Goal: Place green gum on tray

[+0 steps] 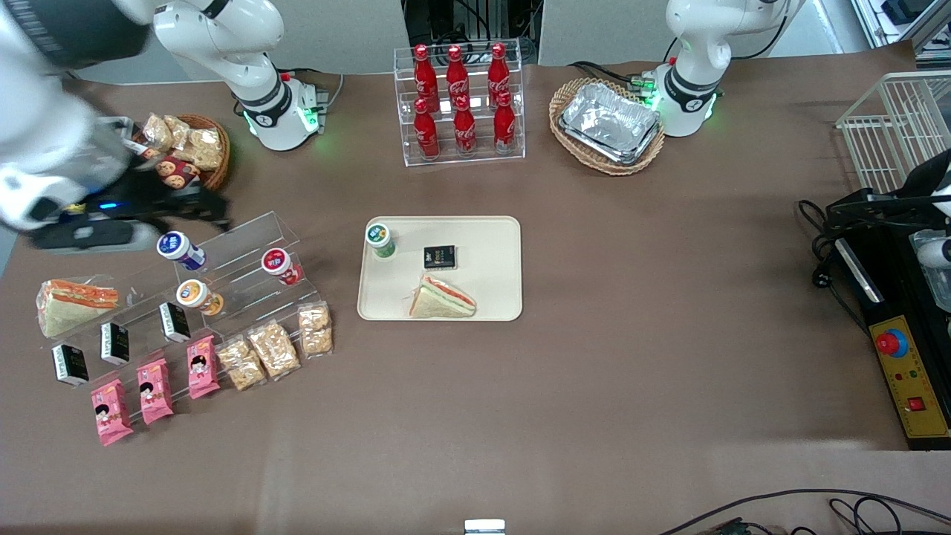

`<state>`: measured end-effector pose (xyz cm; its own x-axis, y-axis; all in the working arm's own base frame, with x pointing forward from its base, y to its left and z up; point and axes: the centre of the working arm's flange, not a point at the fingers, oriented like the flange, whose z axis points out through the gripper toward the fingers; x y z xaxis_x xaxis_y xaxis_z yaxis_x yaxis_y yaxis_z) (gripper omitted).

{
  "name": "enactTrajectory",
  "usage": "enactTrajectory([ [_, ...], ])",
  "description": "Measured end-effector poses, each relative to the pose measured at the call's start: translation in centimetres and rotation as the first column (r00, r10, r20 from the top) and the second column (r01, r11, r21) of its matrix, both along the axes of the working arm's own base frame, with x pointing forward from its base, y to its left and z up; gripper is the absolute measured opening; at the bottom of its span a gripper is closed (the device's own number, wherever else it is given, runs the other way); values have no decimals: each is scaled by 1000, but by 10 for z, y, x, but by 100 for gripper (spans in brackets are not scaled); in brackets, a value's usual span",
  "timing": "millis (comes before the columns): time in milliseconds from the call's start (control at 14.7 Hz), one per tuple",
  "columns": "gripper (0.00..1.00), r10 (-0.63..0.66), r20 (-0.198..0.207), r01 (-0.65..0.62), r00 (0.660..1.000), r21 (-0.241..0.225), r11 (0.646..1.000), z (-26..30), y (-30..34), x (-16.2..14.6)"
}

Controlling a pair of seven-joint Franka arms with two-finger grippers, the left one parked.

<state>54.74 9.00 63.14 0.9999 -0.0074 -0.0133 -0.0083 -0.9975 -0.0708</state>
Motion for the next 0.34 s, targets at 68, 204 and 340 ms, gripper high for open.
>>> enactTrajectory([
  [68, 100, 9, 6, -9, 1000, -18, 1000, 1, -26, 3],
  [204, 100, -3, 1, 3, 1000, -30, 1000, 1, -64, 4],
  [340, 100, -33, -5, 33, 999, -31, 999, -1, -88, 5],
])
